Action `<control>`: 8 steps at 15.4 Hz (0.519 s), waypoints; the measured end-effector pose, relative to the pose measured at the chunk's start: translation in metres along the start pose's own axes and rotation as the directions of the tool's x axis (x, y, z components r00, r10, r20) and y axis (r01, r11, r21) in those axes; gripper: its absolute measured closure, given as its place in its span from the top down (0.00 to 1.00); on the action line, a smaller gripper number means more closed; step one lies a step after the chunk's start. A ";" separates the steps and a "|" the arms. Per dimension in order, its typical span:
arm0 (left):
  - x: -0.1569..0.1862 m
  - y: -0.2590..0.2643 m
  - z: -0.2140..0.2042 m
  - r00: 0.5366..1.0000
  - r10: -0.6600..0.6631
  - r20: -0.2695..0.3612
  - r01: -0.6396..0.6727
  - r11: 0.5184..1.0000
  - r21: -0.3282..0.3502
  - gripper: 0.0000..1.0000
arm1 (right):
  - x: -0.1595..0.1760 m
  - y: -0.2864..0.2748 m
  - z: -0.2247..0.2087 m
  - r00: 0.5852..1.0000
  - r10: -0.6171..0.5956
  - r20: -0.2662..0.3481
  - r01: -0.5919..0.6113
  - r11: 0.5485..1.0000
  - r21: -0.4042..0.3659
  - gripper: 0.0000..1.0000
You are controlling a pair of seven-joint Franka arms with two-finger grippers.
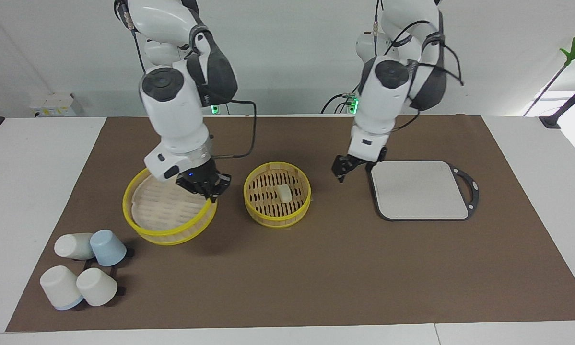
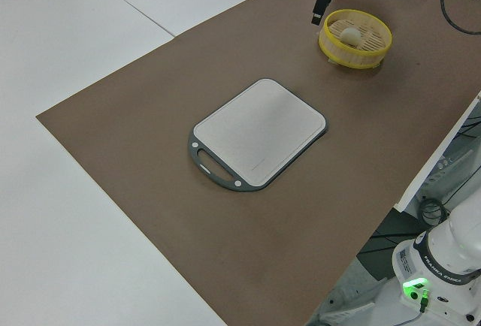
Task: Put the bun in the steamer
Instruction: 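Lower the lid onto the steamer with the right gripper while the left gripper retracts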
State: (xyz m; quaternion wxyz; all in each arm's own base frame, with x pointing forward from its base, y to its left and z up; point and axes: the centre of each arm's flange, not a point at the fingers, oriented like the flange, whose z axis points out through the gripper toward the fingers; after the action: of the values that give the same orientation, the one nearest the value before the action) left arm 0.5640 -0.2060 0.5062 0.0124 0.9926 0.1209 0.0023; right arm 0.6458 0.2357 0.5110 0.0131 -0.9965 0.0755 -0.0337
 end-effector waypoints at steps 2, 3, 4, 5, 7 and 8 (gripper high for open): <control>0.019 -0.072 -0.030 0.998 0.064 0.026 -0.065 0.998 0.007 1.00 | -0.043 -0.070 0.002 1.000 0.013 -0.025 -0.013 1.000 -0.020 0.08; 0.024 -0.102 -0.044 0.995 0.095 0.038 -0.095 0.995 0.006 1.00 | -0.065 -0.100 0.005 0.999 0.023 -0.030 -0.023 0.999 -0.024 0.08; 0.026 -0.125 -0.055 0.992 0.118 0.048 -0.118 0.993 0.005 1.00 | -0.084 -0.123 0.010 0.999 0.031 -0.029 -0.032 0.999 -0.029 0.08; 0.027 -0.143 -0.065 0.989 0.136 0.058 -0.136 0.991 0.004 1.00 | -0.099 -0.141 0.018 0.999 0.034 -0.028 -0.035 0.999 -0.041 0.08; 0.023 -0.163 -0.081 0.982 0.177 0.066 -0.177 0.984 -0.001 1.00 | -0.116 -0.168 0.040 0.998 0.048 -0.039 -0.050 0.997 -0.055 0.08; 0.020 -0.167 -0.087 0.979 0.192 0.069 -0.192 0.981 -0.003 1.00 | -0.119 -0.178 0.051 0.998 0.053 -0.046 -0.055 0.998 -0.044 0.08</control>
State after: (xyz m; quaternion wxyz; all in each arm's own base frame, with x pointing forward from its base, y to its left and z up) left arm 0.5423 -0.0375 0.5893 0.0145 0.9991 0.0239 -0.0310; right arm 0.5587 0.4302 0.4576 -0.0104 -0.9931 0.1033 -0.0539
